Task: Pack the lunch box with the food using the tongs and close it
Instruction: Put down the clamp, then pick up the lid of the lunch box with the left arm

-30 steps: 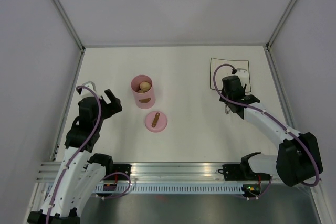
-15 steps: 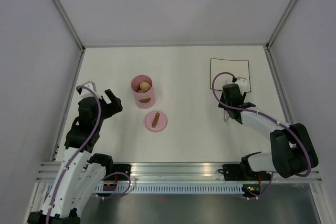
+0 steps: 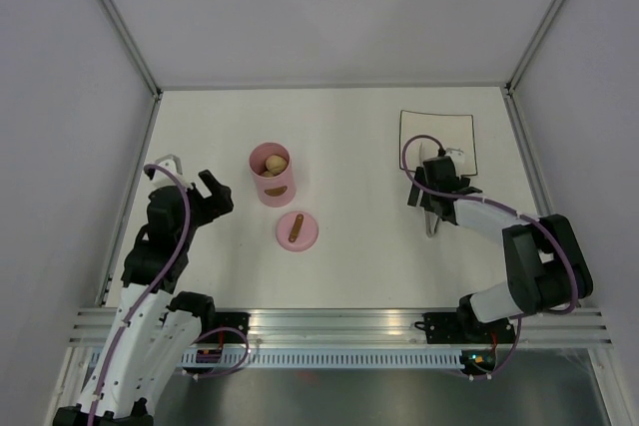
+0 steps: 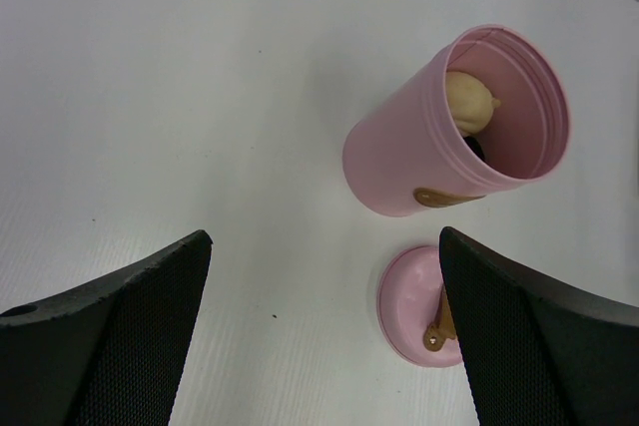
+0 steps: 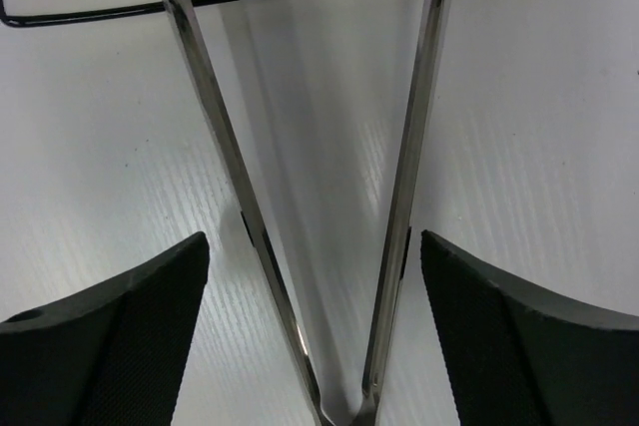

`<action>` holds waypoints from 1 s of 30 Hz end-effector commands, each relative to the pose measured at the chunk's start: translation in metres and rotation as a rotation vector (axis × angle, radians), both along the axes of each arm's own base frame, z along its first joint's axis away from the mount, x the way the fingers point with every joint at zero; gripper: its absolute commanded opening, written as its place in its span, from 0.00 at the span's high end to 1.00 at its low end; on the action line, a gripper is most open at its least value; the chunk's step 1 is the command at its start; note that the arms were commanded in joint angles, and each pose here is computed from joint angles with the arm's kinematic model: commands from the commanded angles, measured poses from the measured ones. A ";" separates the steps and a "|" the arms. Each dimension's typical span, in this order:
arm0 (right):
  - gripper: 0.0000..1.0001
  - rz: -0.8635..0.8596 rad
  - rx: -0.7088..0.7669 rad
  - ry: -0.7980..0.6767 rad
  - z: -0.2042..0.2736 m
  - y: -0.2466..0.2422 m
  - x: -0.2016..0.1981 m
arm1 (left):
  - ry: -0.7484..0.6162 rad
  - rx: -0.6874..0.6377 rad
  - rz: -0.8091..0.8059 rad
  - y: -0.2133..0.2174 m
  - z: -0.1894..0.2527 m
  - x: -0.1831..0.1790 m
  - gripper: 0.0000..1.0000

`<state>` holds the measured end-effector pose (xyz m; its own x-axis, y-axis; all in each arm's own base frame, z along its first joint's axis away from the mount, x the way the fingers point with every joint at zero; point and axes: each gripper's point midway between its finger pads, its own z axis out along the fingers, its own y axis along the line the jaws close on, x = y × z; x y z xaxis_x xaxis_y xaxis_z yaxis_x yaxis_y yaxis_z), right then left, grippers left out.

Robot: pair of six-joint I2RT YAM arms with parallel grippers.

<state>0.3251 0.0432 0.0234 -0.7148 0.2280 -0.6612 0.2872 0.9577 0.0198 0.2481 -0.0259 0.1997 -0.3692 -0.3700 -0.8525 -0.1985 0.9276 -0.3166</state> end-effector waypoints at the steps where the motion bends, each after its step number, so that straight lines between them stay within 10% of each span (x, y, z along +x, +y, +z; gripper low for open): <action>1: 0.06 0.006 0.035 -0.028 0.021 0.006 0.007 | -0.049 -0.019 -0.074 -0.011 0.011 -0.003 0.00; 14: 0.02 0.065 0.210 -0.276 0.162 0.022 -0.015 | 0.097 -0.151 -0.573 -0.100 0.024 -0.044 0.13; 30: 0.02 0.115 0.304 -0.247 0.148 0.032 -0.056 | 0.444 0.303 -0.616 -0.186 -0.087 -0.036 0.21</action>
